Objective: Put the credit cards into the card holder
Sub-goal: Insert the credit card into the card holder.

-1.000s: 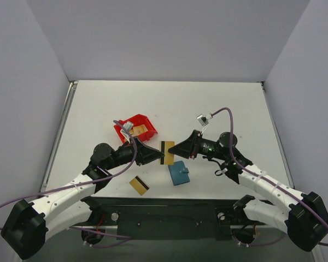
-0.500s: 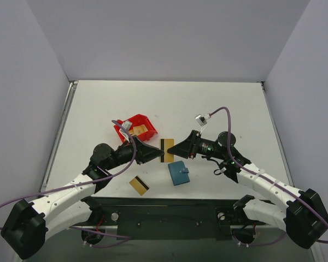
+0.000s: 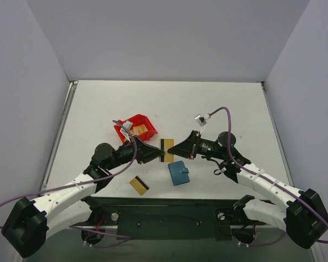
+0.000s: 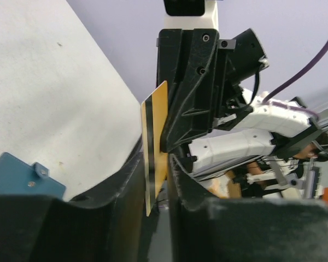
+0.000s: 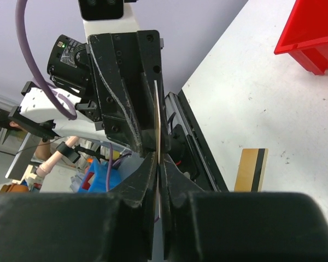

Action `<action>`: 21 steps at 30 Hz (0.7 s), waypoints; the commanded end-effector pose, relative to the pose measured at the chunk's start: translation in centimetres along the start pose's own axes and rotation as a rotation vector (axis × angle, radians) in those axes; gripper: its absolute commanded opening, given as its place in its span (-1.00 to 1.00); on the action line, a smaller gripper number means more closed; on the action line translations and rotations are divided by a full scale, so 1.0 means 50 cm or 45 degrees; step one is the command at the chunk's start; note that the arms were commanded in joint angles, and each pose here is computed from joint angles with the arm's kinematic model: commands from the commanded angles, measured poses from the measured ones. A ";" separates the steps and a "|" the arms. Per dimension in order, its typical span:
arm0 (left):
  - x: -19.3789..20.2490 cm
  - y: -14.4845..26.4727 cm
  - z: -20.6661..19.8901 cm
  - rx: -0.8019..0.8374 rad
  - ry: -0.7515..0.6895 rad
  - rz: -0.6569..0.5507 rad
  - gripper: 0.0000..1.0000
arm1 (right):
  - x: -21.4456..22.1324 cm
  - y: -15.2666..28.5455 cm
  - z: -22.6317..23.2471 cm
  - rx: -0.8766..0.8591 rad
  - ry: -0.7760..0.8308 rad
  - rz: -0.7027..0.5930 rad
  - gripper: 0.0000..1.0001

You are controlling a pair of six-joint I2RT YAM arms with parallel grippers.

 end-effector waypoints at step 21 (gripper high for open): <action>0.077 -0.014 0.153 -0.491 -0.143 0.158 -0.51 | 0.022 0.084 -0.160 0.993 -0.009 0.461 -1.00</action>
Point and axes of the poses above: each gripper's point midway between its finger pads, its own y axis back along the fingers, its own z axis along the line the jaws close on, x = y × z, the point moved 6 cm from there along y, back along the fingers, and after that the axes turned 3 degrees about -y, right-handed, at the moved point
